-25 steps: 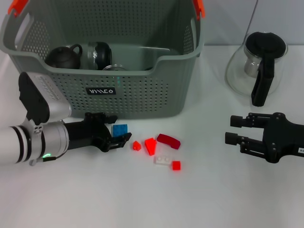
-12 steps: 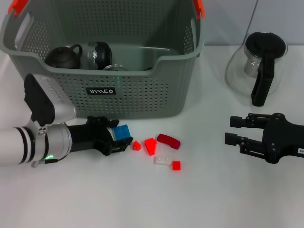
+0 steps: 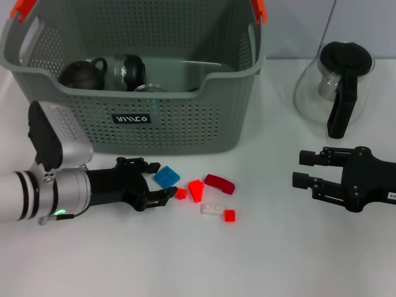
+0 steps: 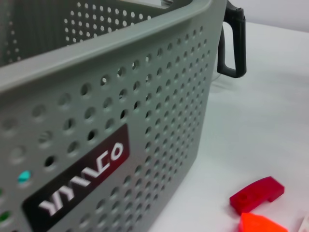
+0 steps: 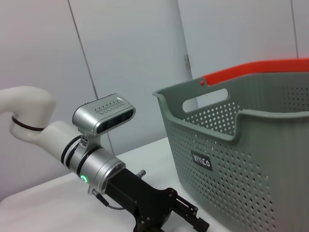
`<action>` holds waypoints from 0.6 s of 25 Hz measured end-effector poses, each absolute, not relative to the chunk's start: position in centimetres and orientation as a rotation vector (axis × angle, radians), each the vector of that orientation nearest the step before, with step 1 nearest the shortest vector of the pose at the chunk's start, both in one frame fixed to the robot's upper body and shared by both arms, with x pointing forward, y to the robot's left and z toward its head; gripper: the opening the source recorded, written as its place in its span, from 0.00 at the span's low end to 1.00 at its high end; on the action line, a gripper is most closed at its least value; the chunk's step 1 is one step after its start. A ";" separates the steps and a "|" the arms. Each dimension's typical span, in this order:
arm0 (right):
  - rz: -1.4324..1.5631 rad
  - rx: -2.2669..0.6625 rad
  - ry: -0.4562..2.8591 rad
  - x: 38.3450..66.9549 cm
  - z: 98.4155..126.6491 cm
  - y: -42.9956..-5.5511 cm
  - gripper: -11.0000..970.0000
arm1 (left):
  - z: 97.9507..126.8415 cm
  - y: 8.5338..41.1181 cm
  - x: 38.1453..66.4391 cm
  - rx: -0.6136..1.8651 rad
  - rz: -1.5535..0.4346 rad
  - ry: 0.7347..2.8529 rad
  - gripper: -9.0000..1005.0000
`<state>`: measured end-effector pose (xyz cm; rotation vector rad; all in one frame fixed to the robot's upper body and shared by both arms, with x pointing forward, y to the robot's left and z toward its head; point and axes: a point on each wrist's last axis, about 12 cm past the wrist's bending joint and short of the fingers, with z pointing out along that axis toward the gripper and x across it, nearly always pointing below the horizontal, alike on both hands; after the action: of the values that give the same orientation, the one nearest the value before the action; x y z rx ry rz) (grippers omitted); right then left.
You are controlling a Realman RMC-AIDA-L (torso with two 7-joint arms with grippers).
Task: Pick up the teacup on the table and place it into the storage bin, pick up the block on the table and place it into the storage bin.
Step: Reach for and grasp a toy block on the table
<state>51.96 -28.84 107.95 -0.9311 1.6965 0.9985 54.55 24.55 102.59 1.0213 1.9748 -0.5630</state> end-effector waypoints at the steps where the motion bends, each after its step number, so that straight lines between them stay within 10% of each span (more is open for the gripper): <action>1: 0.999 -0.931 1.696 52.0 108.0 -28.8 0.54 | 102.6 24.6 54.6 1.017 -0.555 1.977 0.55; 15: 1.000 -0.936 1.692 52.2 108.1 -28.7 0.55 | 102.4 24.4 55.0 0.999 -0.520 1.989 0.53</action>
<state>52.18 -28.67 108.06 -0.9357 1.6923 0.9995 55.04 24.37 102.36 0.9992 1.9894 -0.5200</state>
